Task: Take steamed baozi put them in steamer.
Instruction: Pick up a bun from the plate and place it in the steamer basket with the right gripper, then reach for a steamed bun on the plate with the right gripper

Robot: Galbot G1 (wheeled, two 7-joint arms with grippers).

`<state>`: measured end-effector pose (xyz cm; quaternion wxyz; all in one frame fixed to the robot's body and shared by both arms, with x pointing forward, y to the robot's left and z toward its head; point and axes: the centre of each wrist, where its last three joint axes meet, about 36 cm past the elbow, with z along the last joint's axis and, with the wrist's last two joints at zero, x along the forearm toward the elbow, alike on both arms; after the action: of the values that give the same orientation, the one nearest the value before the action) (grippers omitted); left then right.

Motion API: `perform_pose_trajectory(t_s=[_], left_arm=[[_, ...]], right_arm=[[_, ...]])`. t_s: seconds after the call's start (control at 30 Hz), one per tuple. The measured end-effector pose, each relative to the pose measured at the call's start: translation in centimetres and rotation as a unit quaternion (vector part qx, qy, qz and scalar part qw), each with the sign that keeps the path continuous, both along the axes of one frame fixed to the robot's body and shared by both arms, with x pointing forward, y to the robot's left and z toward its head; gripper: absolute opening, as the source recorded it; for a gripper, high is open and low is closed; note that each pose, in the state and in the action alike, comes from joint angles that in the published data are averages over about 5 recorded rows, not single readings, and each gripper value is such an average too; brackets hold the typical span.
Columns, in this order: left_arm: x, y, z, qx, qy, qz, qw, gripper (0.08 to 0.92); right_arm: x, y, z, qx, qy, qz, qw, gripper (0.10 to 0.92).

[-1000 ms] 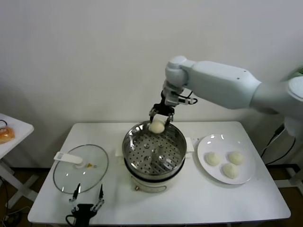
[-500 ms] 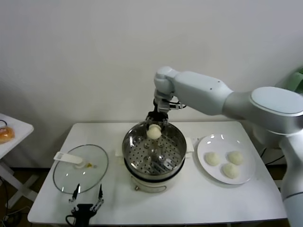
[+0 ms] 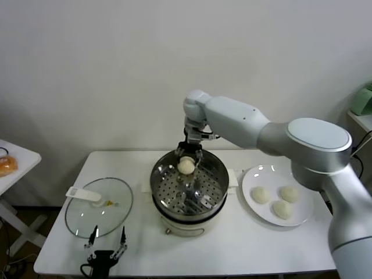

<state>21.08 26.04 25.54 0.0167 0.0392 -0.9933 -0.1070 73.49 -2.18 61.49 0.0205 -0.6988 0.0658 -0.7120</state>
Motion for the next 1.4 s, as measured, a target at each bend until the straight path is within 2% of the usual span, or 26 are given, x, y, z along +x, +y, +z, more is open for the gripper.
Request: perform_pose_trajectory(t_s=[0.4,0.67,0.9,1.2,1.4], left_arm=[[-0.1,0.0,0.0,0.000,-0.002,0.000,1.000,0.823],[-0.2,0.0,0.0,0.001,-0.002,0.000,1.000,0.823],[-0.2,0.0,0.3,0.003,-0.002,-0.001,1.000,0.823],[-0.5,0.1,0.6,0.005,-0.001,-0.001,1.000,0.823],[-0.6,0.1,0.5,0.008,0.001,-0.002,1.000,0.823]], right_arm=[[-0.1,-0.1,-0.8,-0.007,0.007,0.000,1.000,0.650],[-0.1,-0.5,-0.2,-0.004,0.004,0.000,1.000,0.809],[-0.2,-1.6,1.8,0.004,0.007,-0.002,1.000,0.822],[0.3,-7.1,7.3,0.012,0.005,-0.036,0.999,0.823],[0.3,-13.5,9.2,0.017,-0.001,-0.114,0.993,0.823]])
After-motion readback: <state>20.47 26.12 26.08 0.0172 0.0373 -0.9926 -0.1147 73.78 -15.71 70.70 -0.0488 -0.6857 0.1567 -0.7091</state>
